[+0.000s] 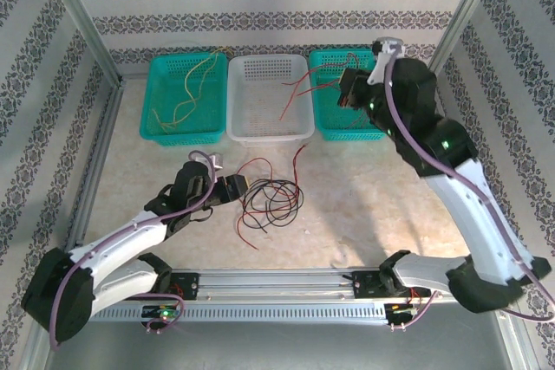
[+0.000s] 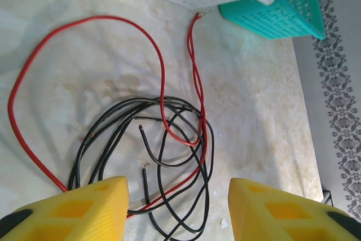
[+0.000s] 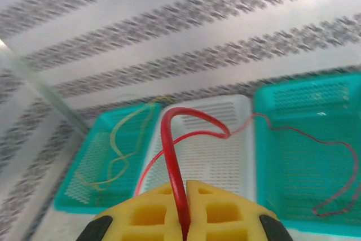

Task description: Untangle the cables

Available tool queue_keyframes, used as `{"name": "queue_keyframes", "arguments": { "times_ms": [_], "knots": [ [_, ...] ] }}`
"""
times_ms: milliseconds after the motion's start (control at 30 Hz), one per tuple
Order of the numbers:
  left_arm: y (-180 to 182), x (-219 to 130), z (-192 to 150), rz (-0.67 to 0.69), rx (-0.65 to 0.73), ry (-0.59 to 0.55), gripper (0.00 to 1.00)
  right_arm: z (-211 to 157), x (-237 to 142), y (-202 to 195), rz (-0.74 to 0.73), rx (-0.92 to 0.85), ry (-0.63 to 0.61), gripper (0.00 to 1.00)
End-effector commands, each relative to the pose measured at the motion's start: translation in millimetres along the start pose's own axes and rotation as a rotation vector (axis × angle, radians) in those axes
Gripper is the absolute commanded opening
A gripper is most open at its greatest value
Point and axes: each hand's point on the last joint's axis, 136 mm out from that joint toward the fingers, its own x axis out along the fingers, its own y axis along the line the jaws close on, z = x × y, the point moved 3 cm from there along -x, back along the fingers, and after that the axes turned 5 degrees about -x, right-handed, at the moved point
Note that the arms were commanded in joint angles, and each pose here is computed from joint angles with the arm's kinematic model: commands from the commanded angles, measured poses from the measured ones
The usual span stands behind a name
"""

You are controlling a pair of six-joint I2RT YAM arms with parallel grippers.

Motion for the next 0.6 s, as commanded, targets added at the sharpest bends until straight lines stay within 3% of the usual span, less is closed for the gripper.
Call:
{"name": "queue_keyframes", "arguments": {
  "times_ms": [0, 300, 400, 467, 567],
  "knots": [
    [-2, -14, 4, 0.069, 0.04, -0.009, 0.51, 5, 32, -26, -0.026, 0.051, 0.067, 0.0],
    [0, -51, 19, 0.177, 0.104, -0.101, 0.61, -7, 149, -115, -0.189, 0.117, 0.199, 0.01],
    [-1, -52, 18, 0.163, 0.095, -0.097, 0.64, -17, 177, -139, -0.246, 0.111, 0.227, 0.11],
    [-2, -53, 19, 0.16, 0.095, -0.099, 0.65, -23, 194, -155, -0.274, 0.11, 0.264, 0.24],
    [-3, -55, 21, 0.163, 0.095, -0.101, 0.68, -29, 205, -166, -0.31, 0.106, 0.316, 0.34]
  ]
}}
